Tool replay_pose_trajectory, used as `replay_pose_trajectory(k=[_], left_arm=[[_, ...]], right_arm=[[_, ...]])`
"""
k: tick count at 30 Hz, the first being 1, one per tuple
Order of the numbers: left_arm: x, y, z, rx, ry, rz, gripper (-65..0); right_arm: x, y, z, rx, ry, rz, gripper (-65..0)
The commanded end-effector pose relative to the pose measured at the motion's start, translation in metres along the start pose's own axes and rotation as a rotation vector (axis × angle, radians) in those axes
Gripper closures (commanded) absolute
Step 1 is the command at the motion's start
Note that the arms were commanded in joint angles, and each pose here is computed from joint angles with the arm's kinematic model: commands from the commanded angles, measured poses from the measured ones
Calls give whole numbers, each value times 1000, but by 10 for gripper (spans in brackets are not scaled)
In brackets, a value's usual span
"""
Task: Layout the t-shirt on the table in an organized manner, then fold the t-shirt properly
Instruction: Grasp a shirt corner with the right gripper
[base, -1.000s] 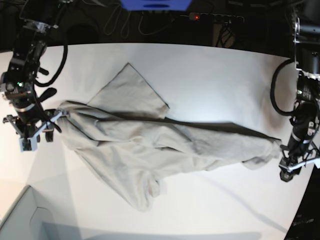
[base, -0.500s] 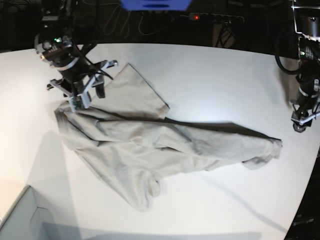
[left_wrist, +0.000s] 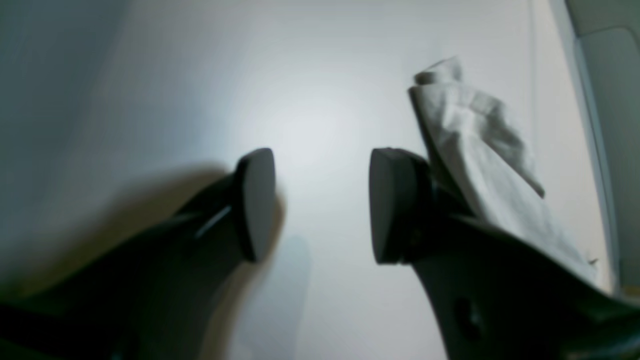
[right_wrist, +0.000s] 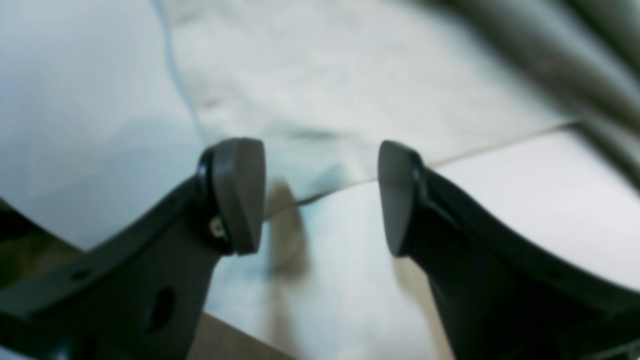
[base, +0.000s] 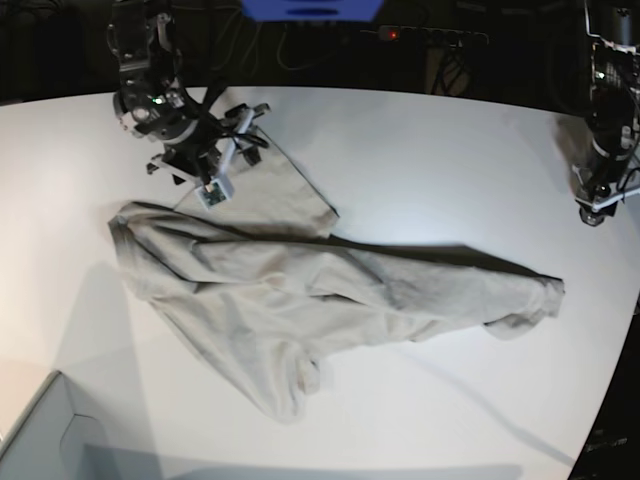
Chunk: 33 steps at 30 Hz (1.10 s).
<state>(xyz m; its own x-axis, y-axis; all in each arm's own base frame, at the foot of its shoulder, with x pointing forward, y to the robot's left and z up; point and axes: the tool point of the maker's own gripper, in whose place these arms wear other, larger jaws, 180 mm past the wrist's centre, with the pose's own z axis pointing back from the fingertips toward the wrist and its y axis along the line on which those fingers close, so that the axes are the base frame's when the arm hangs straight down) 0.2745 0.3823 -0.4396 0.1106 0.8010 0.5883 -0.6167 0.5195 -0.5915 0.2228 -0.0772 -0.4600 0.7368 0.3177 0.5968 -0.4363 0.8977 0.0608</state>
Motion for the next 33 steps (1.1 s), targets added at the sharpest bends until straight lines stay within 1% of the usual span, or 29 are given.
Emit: replay_pose_trajectory(k=[1,5,8,9,10,11,13,15,17,18,24,27,28,29,31,33], left_arm=[[18,-10,-1,-31,-38,-14,-299],[17,-4,2,-20,-33,-15,-299],[15,-3,3,-18,-31,-18,-299],[14,1,4,-12,-26,-21,-299],[12,5,6,-4,-23,-21,-299],[12,6,6,-2,-21,-21,-299],[11,7,7,-1,-20,-21,-299],[11,7,7,-1,-20,-21,-299],[11,7,7,0,-20,-22,-299],[11,7,7,0,-20,-22,-299],[13,6,7,-3,-22,-25,-299],[15,-12,8,-48,-29,-26,-299],[13,-11,10,-50,-25,-31,-299],[12,-14,12,-59,-24,-32,-299],[13,-25,13,-86,-28,-38,-299],[13,-34,14,-108,-29,-41,-299]], right_arm=[[6,2,-2,15,-20,7,-363],[-13,6,-11,34,32,-16,-361],[-16,7,-15,37,31,-29,-360],[-18,8,-16,40,30,-33,-351],[-22,9,-18,44,32,-37,-327],[-25,8,-19,45,38,-39,-290],[-31,8,-21,49,52,-44,-168],[-33,7,-20,44,54,-48,0],[-29,4,-13,34,40,-33,0],[-30,4,-4,30,27,-20,-4],[20,11,54,-21,-148,58,0],[39,-2,87,-90,-228,67,0],[44,-6,96,-110,-249,68,0],[49,-9,101,-124,-269,70,0],[60,-19,109,-155,-344,68,0],[66,-29,116,-189,-410,43,0]])
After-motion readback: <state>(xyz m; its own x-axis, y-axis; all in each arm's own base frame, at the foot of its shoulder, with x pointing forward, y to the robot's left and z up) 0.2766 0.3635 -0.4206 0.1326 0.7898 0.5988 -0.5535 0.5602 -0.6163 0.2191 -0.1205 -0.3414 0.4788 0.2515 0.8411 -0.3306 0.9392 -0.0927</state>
